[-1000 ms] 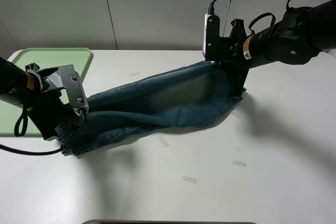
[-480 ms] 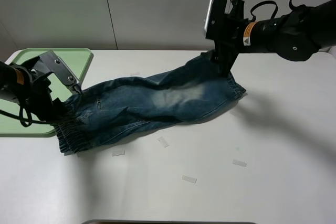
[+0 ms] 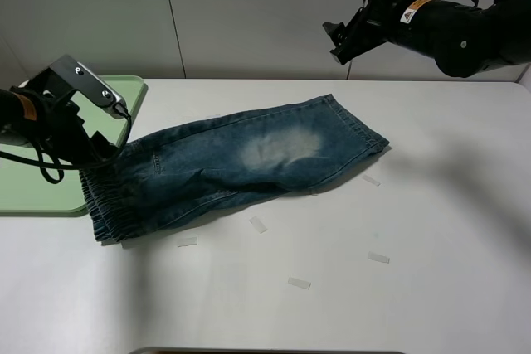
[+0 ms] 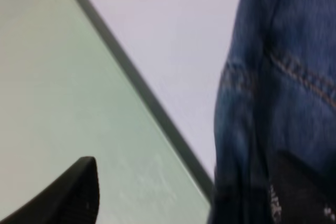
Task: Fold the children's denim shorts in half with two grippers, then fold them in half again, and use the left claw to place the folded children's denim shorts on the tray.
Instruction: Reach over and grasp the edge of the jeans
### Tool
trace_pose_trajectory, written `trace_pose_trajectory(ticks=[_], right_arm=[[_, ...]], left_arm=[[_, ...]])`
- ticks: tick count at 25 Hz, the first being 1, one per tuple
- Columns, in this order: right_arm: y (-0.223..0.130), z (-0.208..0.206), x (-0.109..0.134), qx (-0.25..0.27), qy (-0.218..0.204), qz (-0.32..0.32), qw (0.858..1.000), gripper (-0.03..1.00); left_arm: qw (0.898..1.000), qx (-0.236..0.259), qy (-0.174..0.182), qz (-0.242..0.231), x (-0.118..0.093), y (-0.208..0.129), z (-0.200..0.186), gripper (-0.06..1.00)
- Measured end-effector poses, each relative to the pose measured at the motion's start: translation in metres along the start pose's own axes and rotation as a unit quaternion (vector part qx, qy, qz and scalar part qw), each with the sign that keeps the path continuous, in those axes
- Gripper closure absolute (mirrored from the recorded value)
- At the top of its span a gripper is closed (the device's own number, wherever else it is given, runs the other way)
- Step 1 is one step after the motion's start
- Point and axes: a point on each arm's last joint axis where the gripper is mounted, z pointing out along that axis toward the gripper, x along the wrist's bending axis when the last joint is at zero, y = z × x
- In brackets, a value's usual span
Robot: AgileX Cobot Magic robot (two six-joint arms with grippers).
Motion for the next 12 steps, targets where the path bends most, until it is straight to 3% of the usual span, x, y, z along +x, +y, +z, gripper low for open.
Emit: trace_pose_trajectory(ticks=[6,9,12], right_arm=[[0.001,-0.004,-0.005,0.024,-0.011,0.046,0.999,0.3],[0.01,-0.013,-0.012,0.026,-0.013,0.057,0.998,0.3],[0.022,-0.024,-0.02,0.021,-0.02,0.072,0.997,0.3]], left_arm=[[0.991,-0.125,0.042,-0.025,0.011,0.028,-0.039,0.28],[0.976,-0.192,0.062,-0.087,0.021,0.045,-0.072,0.28],[0.952,-0.25,0.065,-0.167,0.026,0.055,-0.104,0.27]])
